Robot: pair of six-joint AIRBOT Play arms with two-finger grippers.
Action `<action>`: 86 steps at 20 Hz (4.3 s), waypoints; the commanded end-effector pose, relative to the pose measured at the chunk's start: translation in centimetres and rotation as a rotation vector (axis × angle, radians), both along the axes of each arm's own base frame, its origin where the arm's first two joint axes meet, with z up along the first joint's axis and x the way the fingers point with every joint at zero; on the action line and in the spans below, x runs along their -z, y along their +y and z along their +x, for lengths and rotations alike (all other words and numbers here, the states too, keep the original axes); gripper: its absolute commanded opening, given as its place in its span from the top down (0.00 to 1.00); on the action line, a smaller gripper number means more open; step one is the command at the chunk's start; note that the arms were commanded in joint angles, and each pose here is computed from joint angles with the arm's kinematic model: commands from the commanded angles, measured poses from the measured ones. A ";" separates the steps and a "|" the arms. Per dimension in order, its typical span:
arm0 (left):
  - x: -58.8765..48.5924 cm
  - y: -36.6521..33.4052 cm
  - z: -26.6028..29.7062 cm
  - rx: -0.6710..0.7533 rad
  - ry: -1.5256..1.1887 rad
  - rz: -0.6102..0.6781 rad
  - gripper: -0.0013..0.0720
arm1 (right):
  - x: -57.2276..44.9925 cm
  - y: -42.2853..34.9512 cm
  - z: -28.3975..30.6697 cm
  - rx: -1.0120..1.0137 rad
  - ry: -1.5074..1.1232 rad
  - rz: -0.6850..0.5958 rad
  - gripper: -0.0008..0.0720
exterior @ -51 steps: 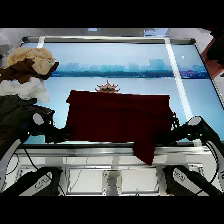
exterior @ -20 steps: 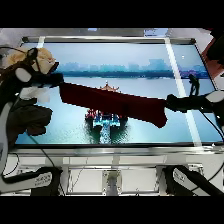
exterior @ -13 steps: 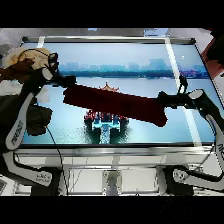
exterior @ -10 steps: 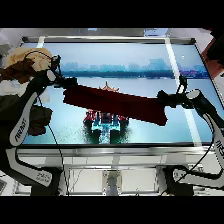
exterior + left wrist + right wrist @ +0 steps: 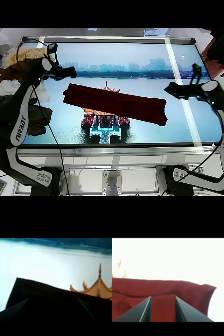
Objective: Fold the shirts.
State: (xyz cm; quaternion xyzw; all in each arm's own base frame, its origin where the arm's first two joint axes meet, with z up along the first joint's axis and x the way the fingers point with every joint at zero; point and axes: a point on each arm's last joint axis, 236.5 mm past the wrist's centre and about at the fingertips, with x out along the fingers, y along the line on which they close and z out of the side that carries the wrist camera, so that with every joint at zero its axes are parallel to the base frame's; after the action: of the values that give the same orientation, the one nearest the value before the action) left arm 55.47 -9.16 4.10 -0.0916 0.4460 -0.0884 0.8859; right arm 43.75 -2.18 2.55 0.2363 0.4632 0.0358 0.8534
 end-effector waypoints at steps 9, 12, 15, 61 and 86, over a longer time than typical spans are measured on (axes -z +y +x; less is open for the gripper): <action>1.7 -22.2 -4.3 0.553 -0.135 0.121 0.06 | 7.8 -4.0 -8.8 0.074 0.334 0.241 0.16; 5.4 -24.5 -4.6 0.597 -0.051 0.164 0.10 | 9.7 -3.1 -8.6 0.032 0.348 0.280 0.08; 9.0 -24.3 -5.2 0.608 0.081 0.179 0.11 | 10.8 -2.2 -7.8 0.017 0.334 0.341 0.08; 0.4 -29.5 -8.6 0.612 0.188 -0.333 0.96 | -9.8 13.3 -0.3 -0.468 0.006 0.541 0.95; 0.6 -7.0 -4.0 0.336 0.344 -0.285 0.04 | 3.4 46.7 -4.2 -0.517 0.047 0.427 0.80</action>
State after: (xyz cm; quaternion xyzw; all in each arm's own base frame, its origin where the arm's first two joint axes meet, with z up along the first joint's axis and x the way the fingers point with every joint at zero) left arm 51.83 -17.81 3.61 -0.1465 0.5706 -0.2872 0.7553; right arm 40.97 40.71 2.62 0.2768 0.5016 0.3552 0.7387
